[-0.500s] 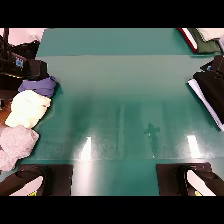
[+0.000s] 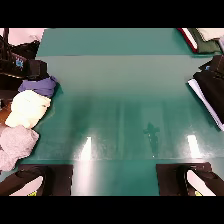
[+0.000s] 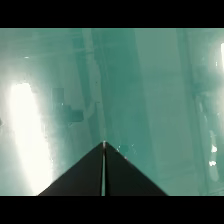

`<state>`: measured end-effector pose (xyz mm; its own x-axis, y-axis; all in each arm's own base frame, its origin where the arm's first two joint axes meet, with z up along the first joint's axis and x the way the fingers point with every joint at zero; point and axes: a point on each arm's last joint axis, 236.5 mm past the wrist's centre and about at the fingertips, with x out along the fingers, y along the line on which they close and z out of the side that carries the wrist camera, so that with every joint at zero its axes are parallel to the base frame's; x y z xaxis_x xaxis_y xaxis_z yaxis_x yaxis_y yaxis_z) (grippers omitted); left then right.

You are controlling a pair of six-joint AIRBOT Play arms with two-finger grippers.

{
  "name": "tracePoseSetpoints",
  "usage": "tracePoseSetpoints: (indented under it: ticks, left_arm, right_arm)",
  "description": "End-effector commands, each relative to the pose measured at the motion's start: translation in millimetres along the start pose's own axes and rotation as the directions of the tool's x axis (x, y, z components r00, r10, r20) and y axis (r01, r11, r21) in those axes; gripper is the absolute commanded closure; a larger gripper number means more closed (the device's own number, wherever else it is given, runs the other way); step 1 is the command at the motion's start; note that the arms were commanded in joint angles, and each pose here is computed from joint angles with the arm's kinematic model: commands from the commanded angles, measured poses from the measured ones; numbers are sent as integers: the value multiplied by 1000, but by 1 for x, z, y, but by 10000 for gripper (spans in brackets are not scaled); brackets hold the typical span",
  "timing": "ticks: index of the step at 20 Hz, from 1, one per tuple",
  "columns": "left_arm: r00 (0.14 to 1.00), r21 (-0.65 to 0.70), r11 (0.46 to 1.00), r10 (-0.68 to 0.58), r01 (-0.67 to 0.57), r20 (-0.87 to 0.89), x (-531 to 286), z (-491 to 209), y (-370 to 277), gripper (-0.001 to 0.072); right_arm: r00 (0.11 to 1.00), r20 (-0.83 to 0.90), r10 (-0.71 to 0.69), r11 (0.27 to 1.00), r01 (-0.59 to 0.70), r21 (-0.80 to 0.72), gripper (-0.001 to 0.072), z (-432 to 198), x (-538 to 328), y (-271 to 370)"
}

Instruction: Fold the shirts.

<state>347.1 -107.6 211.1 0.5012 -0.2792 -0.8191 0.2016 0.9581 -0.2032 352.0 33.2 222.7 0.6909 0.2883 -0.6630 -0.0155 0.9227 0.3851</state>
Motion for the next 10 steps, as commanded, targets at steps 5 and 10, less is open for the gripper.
tracePoseSetpoints:
  ticks: [5, 10]
  left_arm:
    - [979, 51, 997, 46, -57, 197, -1, 48, 12, 631]
    - [918, 65, 918, 384, -391, 100, 43, 50, 100, 57]
  right_arm:
    - [1000, 0, 1, 1000, -1, 0, 689, 0, 0, 0]
    - [1000, -8, 1, 1000, -1, -1, 689, -2, 0, 0]
